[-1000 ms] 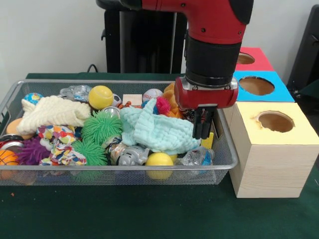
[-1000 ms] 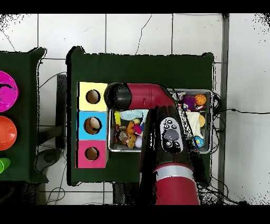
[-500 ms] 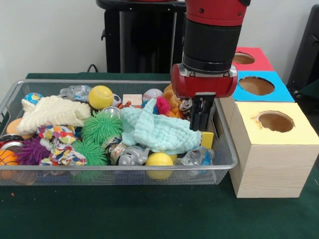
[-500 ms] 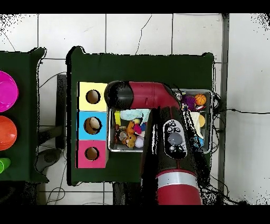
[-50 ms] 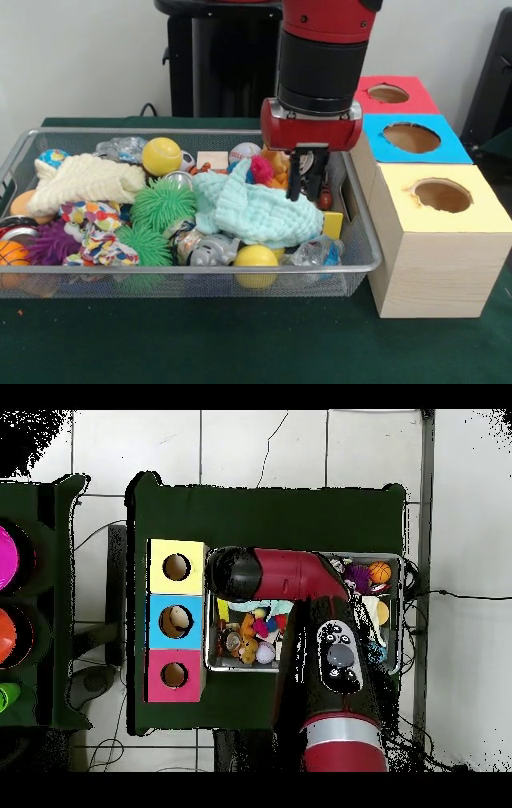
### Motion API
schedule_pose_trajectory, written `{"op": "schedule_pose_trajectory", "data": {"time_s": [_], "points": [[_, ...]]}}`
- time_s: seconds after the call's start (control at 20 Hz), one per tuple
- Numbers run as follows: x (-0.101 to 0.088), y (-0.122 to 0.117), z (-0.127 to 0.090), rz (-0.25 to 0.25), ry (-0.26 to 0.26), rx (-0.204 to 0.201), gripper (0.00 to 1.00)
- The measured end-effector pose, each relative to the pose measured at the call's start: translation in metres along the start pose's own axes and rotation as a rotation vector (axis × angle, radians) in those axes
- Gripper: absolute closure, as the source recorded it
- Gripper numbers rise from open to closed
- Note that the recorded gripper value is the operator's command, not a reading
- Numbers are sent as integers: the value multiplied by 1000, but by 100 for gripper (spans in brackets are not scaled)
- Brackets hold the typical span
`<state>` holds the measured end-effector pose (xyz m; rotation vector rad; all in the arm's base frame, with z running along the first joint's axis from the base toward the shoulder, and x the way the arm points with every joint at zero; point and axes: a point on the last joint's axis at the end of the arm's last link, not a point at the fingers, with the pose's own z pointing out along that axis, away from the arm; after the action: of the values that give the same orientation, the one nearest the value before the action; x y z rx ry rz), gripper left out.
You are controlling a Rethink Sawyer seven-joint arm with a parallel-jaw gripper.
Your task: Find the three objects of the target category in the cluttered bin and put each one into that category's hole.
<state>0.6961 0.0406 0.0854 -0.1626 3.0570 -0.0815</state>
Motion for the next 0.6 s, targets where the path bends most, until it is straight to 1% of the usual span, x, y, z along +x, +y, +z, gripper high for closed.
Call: {"op": "schedule_pose_trajectory", "data": {"time_s": [0.15,0.25,0.6], "points": [[4,-2,0,10,9,-1,0],[9,-5,1,27,20,-3,0],[16,-15,1,68,37,1,0]]}}
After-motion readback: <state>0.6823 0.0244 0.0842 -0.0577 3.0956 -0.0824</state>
